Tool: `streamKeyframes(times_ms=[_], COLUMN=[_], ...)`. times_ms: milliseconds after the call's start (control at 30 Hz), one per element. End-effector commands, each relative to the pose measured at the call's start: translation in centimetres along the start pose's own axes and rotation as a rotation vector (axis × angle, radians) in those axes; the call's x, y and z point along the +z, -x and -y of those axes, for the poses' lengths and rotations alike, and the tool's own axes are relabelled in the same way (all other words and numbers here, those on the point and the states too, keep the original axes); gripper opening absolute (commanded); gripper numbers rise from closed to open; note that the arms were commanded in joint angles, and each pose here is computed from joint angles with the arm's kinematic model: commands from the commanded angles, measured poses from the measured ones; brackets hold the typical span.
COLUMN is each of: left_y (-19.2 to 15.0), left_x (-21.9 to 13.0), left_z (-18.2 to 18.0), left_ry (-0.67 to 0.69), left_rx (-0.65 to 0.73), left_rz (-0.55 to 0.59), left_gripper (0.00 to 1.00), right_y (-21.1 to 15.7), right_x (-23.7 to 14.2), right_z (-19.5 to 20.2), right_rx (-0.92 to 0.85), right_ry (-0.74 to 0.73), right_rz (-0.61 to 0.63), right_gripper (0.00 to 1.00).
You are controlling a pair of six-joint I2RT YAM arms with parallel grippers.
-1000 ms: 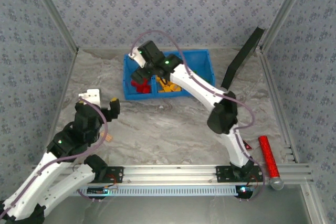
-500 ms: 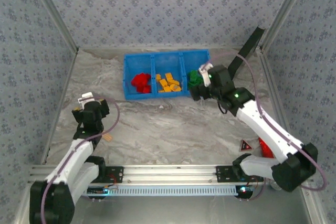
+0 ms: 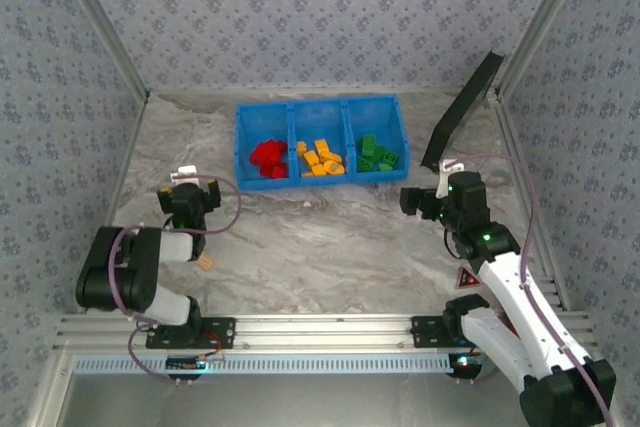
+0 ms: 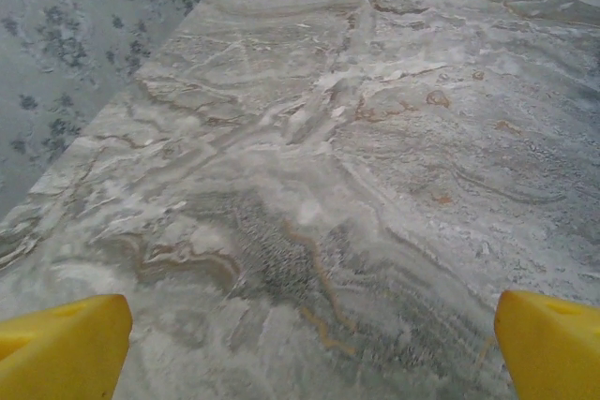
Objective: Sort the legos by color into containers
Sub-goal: Reset both arms
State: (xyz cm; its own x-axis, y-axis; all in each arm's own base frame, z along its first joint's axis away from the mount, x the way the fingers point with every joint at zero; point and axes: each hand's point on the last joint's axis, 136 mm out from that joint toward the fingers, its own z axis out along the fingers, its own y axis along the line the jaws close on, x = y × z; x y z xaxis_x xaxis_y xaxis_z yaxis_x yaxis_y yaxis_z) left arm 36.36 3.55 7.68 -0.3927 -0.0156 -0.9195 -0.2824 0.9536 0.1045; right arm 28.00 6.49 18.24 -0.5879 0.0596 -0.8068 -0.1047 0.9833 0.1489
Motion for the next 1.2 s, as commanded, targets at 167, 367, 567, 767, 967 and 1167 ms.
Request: streamKeyframes(times_ms=[167, 367, 567, 767, 967, 1167], left_y=[2.5, 2.5, 2.4, 2.5, 2.4, 2.4], left_x=[1.9, 1.9, 1.9, 1.9, 1.9, 1.9], left_z=[0.8, 0.8, 0.8, 0.8, 0.8, 0.8], left_ry=[-0.101, -0.101, -0.102, -0.102, -0.103, -0.103], left_rx=[-0.056, -0.056, -0.055, -0.054, -0.055, -0.053], left_rz=[0.03, 0.031, 0.028, 0.028, 0.028, 0.028], left_gripper=[0.99, 0.99, 0.99, 0.99, 0.99, 0.99], right_y=[-0.1, -0.7, -1.5, -0.1, 0.7, -1.0], right_x=[1.8, 4.9, 7.6, 9.0, 10.8, 12.9], right_z=[2.4, 6.8, 9.8, 9.8, 8.2, 8.0], right_rx=[0.034, -0.033, 0.002, -0.076, -0.114, -0.161], right_ry=[-0.066, -0.202, -0.179, -0.15, -0.035, -0.051], right_rz=[0.049, 0.065, 0.154, 0.27, 0.258, 0.234], right_gripper=[1.0, 1.0, 1.0, 1.0, 1.0, 1.0])
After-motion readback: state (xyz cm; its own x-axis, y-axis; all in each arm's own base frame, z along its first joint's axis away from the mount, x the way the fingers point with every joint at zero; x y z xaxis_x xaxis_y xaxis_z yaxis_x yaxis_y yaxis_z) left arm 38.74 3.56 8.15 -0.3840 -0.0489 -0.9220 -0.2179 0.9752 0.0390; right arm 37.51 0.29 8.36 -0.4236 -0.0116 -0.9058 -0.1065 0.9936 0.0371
